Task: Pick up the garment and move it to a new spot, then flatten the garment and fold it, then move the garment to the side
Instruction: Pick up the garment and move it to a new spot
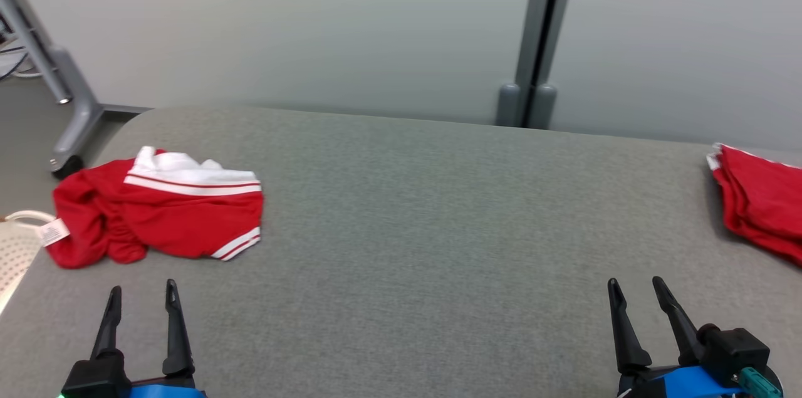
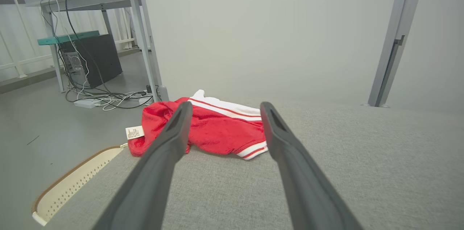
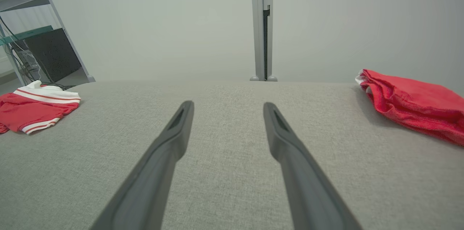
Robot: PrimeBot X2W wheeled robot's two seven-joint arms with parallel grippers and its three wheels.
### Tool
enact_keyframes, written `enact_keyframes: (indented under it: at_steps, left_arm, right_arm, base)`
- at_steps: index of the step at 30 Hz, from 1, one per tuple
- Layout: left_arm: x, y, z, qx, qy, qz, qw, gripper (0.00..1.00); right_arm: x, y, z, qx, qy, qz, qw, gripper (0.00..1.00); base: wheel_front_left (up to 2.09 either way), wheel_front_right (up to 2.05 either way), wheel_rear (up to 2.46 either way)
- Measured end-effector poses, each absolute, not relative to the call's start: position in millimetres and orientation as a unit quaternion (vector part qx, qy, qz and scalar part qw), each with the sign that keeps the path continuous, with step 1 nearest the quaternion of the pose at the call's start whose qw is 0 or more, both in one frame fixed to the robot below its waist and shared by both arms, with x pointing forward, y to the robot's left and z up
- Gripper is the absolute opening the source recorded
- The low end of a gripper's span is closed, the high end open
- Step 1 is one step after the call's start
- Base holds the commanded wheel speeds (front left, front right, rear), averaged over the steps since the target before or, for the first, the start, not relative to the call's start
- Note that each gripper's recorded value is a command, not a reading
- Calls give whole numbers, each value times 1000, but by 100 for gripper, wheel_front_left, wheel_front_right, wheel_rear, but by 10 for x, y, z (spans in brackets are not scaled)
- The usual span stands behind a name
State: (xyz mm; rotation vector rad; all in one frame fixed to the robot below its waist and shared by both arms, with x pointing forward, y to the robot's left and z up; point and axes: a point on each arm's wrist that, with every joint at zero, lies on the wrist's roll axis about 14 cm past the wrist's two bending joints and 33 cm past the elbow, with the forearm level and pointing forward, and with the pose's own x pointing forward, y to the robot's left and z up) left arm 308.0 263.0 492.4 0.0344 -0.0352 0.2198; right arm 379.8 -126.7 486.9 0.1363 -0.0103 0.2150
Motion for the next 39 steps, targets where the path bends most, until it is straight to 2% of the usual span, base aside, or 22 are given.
enact_keyframes:
  at_steps: [15,24,33,39]
  left_arm:
    - [2379,3310,4935,22,-17,239,971,100]
    - [2051,3563,4913,31,-7,294,955,100]
    - [2042,3541,4881,29,-2,297,954,100]
    - [2406,3600,5042,41,-19,276,960,100]
  right_arm:
    - [3976,-521,4858,72,5,208,976,100]
    - [4024,-230,4774,72,19,246,967,100]
    - [4004,-240,4761,73,22,245,967,100]
    - [4064,-409,4680,71,28,222,972,100]
  base:
    - [0,0,0]
    - [0,0,0]
    - [0,0,0]
    - [0,0,0]
